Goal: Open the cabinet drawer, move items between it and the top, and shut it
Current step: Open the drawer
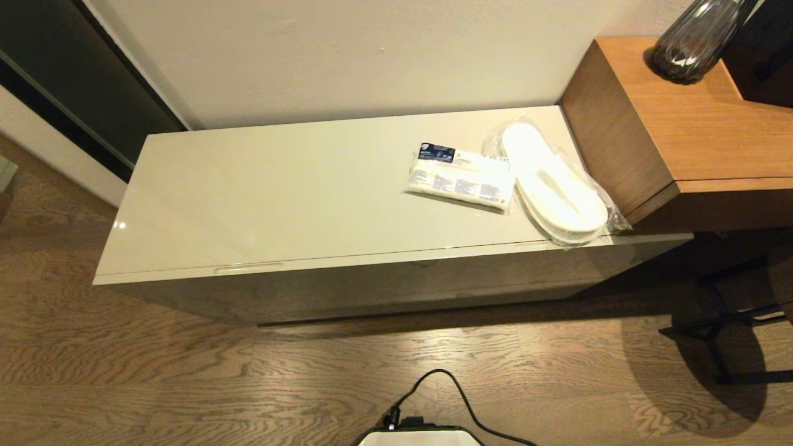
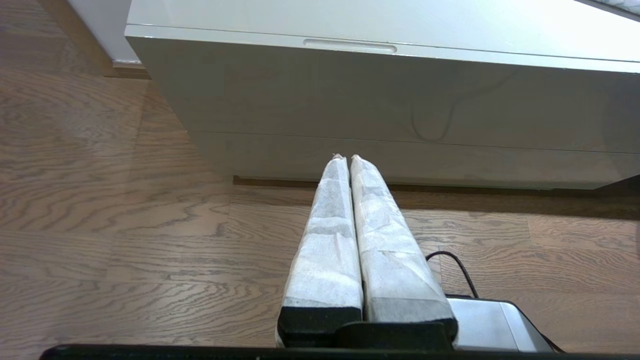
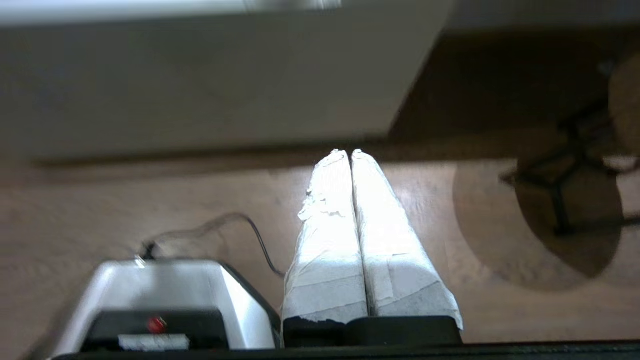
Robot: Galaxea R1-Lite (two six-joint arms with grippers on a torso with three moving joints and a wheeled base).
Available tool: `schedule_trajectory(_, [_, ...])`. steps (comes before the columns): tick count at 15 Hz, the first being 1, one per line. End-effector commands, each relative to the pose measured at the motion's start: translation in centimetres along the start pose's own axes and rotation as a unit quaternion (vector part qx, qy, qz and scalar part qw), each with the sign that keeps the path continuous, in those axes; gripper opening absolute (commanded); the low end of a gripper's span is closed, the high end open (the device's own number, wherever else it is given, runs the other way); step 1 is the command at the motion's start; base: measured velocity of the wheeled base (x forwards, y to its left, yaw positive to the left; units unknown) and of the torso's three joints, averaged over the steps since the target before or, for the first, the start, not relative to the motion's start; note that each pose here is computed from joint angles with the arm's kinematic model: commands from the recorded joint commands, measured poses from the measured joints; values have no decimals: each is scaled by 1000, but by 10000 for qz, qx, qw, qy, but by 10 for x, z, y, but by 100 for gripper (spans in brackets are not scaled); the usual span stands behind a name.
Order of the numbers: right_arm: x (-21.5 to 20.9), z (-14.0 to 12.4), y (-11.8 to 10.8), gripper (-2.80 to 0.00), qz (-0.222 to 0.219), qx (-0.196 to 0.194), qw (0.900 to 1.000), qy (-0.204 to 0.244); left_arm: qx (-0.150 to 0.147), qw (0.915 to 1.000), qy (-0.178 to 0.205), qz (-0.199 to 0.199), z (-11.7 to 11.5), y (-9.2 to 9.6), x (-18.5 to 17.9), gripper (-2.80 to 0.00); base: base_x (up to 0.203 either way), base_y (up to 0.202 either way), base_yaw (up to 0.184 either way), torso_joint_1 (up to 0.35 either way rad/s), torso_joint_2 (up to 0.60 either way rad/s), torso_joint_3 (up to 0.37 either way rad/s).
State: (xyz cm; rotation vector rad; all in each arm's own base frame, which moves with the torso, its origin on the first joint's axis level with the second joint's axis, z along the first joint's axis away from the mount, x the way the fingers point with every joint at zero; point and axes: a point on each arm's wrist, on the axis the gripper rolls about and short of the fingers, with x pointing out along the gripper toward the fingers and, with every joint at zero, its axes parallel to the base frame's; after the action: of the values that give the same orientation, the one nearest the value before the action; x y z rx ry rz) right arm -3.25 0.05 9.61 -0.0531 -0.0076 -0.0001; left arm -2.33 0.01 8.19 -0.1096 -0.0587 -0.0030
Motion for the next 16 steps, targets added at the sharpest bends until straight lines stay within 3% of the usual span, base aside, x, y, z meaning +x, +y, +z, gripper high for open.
schedule_trajectory(1, [-26,44,-1,-280,181,98,9991,-366,-4,10000,2,-1,0,0,0,-280,0,0,0,0,0,0])
schedule_trajectory(4, [-69,115,-3,-280,544,507,9935,-860,-4,10000,2,-1,0,0,0,-280,0,0,0,0,0,0])
schedule_trajectory(6, [-60,164,-1,-280,555,856,9933,-536,-4,10000,2,2,0,0,0,-280,0,0,0,0,0,0])
schedule_trajectory(7, [-47,174,1,-280,583,960,9935,-181,-4,10000,2,1,0,0,0,-280,0,0,0,0,0,0])
schedule_trajectory(9, [-8,183,0,-280,739,1184,9873,762,-4,10000,2,2,0,0,0,-280,0,0,0,0,0,0])
schedule_trajectory(12, [74,180,-8,-280,874,1503,9601,2191,-4,10000,1,7,0,0,0,-280,0,0,0,0,0,0])
schedule_trajectory(14, [136,171,-12,-280,964,1584,9465,2641,-4,10000,1,7,0,0,0,-280,0,0,0,0,0,0])
schedule_trajectory(16, [193,154,-12,-280,956,1533,9412,2856,-4,10000,2,-1,0,0,0,-280,0,0,0,0,0,0])
